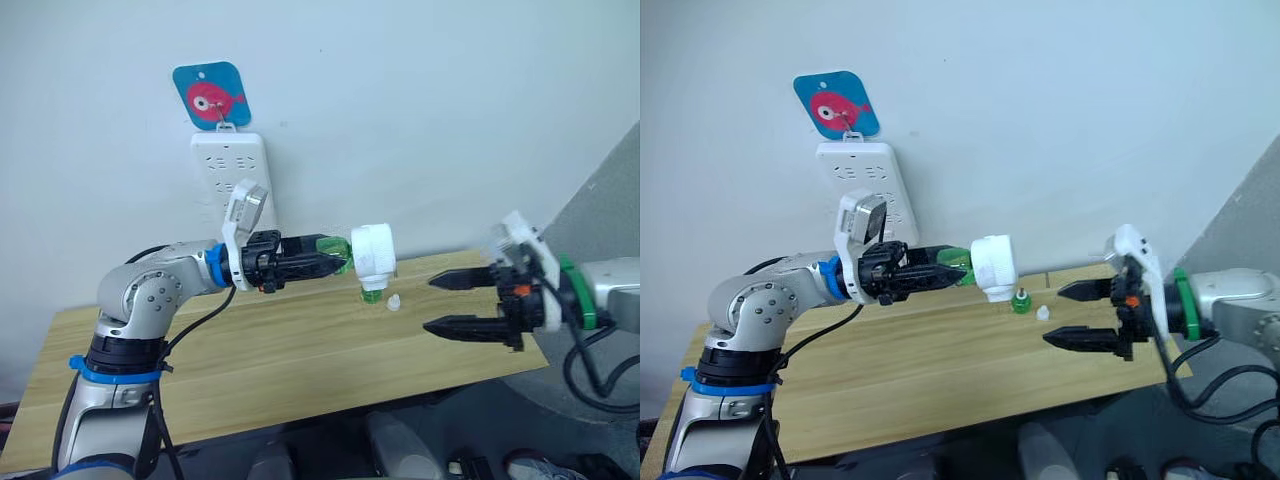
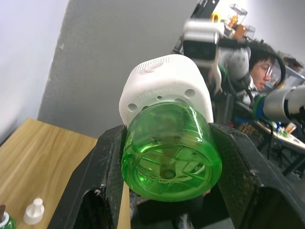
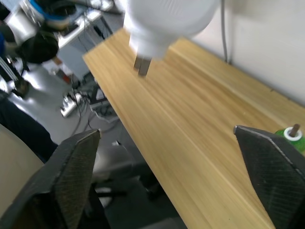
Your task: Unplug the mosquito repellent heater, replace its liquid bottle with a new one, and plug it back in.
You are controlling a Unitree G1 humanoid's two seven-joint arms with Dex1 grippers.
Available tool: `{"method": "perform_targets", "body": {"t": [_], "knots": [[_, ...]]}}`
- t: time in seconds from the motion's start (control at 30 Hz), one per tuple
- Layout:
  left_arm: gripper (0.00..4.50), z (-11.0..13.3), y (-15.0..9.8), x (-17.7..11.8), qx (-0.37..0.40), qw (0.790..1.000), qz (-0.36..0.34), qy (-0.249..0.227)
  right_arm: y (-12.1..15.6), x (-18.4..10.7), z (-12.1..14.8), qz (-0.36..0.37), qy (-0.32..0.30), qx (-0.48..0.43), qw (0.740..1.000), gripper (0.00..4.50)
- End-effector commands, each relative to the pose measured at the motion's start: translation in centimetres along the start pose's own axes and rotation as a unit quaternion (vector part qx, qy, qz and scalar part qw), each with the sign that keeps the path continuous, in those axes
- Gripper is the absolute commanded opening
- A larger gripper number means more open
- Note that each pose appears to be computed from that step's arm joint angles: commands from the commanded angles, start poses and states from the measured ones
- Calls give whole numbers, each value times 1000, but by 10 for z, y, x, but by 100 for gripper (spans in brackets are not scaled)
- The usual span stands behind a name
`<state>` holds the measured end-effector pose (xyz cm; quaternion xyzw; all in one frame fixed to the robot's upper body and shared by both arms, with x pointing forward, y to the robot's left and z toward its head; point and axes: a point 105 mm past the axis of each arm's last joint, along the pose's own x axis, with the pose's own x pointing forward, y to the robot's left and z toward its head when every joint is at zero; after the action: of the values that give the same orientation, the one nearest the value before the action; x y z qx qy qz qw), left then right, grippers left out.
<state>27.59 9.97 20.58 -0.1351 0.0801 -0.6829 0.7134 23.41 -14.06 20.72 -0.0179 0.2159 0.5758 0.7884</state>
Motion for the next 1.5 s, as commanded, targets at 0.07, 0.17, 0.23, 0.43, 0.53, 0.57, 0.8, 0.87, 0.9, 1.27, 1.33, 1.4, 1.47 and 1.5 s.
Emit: {"method": "perform_targets", "body": {"t": [0.07,0.17,0.23,0.43,0.53,0.57,0.8,0.87,0.9,1.27,1.33,1.4,1.47,1.5], "knots": [[230,1,-11,1,15,999,-33,16,3,-1,33,21,-65,12,998,450],[230,0,-13,2,17,999,-40,20,5,10,41,38,-77,38,996,450],[230,1,-15,4,19,999,-44,20,7,15,44,52,-79,54,994,450],[230,1,-18,7,27,998,-53,20,12,27,53,87,-93,97,987,450],[230,2,-19,9,29,998,-54,18,14,32,51,96,-88,111,985,450],[230,2,-19,9,29,998,-54,17,14,33,51,99,-86,115,985,450],[230,4,-19,11,33,998,-54,12,19,43,47,119,-80,134,981,450],[230,4,-19,11,35,998,-54,10,21,46,47,130,-81,138,979,450],[230,5,-19,11,35,998,-54,10,22,46,48,133,-81,139,978,450],[230,7,-18,14,44,998,-45,0,28,49,50,155,-83,153,972,294],[230,7,-18,15,48,998,-45,2,28,49,50,157,-86,156,971,294],[230,7,-19,15,48,998,-49,0,28,49,50,158,-86,158,971,294],[230,4,-13,15,65,997,-30,20,28,49,50,158,-88,164,970,294],[230,2,-10,15,77,996,-24,28,27,49,50,156,-88,167,969,294]]}}
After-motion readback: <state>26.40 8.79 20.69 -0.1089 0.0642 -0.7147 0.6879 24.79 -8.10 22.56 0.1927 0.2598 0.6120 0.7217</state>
